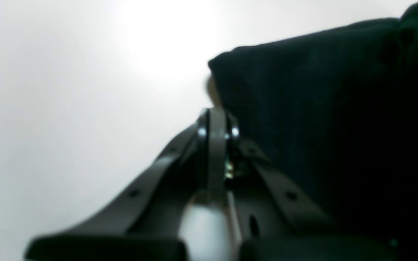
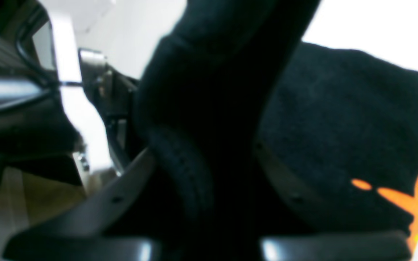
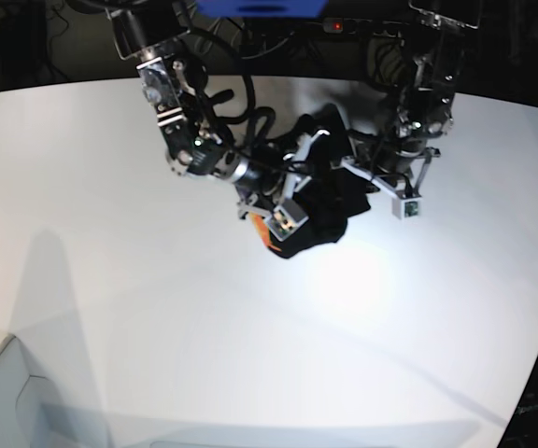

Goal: Layout the t-shirt on the table in an organized manner, then fold the t-shirt properly
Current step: 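Fold the strip end with the right gripper over toward the left gripper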

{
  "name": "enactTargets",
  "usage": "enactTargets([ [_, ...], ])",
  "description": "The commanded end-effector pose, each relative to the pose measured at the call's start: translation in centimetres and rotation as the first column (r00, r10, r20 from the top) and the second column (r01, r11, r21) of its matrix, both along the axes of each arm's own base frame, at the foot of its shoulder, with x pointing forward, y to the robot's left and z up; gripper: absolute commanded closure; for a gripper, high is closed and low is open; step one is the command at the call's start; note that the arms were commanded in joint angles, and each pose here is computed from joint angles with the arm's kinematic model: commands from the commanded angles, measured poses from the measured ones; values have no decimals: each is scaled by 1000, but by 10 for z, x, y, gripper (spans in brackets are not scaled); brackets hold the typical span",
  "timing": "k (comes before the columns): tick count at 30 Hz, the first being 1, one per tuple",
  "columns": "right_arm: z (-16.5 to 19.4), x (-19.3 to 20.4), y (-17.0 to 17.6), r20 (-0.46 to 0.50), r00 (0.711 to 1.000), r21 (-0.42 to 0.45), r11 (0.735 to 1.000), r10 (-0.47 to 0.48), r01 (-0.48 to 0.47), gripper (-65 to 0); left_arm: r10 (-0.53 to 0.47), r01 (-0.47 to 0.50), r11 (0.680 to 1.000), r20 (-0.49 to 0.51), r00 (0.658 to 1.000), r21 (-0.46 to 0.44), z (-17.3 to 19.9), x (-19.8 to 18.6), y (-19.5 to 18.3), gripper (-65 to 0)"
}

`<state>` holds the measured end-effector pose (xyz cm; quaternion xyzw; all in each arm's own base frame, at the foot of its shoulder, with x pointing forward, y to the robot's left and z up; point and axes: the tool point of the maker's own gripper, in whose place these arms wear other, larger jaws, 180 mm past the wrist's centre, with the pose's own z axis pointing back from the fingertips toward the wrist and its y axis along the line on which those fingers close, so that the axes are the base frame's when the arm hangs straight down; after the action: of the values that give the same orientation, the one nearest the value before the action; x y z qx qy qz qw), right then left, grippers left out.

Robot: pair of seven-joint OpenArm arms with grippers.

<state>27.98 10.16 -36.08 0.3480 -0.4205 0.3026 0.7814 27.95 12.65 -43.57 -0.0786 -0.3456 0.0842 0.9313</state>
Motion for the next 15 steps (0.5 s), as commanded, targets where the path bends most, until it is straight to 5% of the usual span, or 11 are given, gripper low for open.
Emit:
enactTargets([
  [1,18,6,5,48,999,43,999,12,-14,-110,8,-7,1000,-67,998,19,-10,-14,8,0],
  [8,12,2,0,55,998,9,999,37,-37,-377,103,-102,993,-19,994,55,10,-19,52,0],
  [15,38,-1,3,119,992,41,998,39,-44,-431,227,-228,970,21,974,87,24,-25,101,0],
])
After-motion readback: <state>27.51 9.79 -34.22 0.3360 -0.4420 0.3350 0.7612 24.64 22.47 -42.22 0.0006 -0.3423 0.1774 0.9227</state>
